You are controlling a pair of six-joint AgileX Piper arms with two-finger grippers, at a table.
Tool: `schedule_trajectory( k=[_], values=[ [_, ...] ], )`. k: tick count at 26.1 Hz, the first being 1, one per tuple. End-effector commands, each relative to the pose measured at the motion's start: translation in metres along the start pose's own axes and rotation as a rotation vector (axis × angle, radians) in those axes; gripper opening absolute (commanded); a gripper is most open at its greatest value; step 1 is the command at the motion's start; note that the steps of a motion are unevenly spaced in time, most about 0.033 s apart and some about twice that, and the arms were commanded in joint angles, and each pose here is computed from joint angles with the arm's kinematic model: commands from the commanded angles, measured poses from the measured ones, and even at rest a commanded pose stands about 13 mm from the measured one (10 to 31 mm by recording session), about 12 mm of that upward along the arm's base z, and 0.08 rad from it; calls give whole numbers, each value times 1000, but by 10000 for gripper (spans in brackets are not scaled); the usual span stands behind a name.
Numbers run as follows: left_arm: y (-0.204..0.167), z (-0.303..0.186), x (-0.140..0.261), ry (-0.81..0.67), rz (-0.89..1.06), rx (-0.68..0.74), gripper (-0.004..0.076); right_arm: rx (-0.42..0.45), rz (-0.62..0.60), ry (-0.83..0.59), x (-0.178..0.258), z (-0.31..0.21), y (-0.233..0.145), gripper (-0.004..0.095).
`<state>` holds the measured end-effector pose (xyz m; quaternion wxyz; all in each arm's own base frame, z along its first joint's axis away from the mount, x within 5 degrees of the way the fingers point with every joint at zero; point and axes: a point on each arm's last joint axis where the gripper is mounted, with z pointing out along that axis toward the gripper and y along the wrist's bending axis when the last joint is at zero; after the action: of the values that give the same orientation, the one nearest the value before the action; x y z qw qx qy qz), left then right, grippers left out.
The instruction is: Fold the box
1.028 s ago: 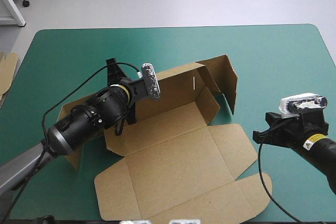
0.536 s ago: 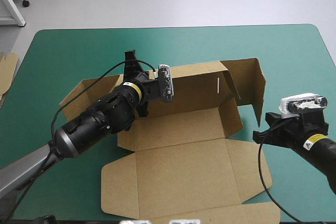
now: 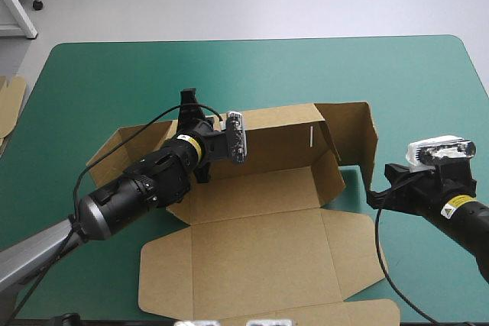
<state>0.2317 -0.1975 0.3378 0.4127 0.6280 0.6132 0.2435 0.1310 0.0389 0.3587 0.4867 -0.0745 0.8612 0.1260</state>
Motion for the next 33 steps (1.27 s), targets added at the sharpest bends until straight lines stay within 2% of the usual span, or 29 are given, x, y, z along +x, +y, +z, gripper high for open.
schedule_trajectory(
  k=[1,4,7,17,24,33],
  values=[
    [12,-17,4,-9,-60,-39,-14,-11,10,-98,-15,-6,2,-32],
    [7,-20,5,-17,-74,-11,-14,-12,12,-101,-16,-7,2,-32],
    [3,-22,7,-11,-2,-49,-15,-12,12,-112,-17,-7,2,-32],
    [-21,-24,18,-15,63,-41,-15,-88,106,-155,-23,-10,9,-32],
    [-21,-24,16,-30,51,-39,-15,-81,84,-229,-73,-16,13,-32],
    [-25,-17,15,-17,36,-19,-15,-90,80,-60,-132,30,18,-33]
  ],
)
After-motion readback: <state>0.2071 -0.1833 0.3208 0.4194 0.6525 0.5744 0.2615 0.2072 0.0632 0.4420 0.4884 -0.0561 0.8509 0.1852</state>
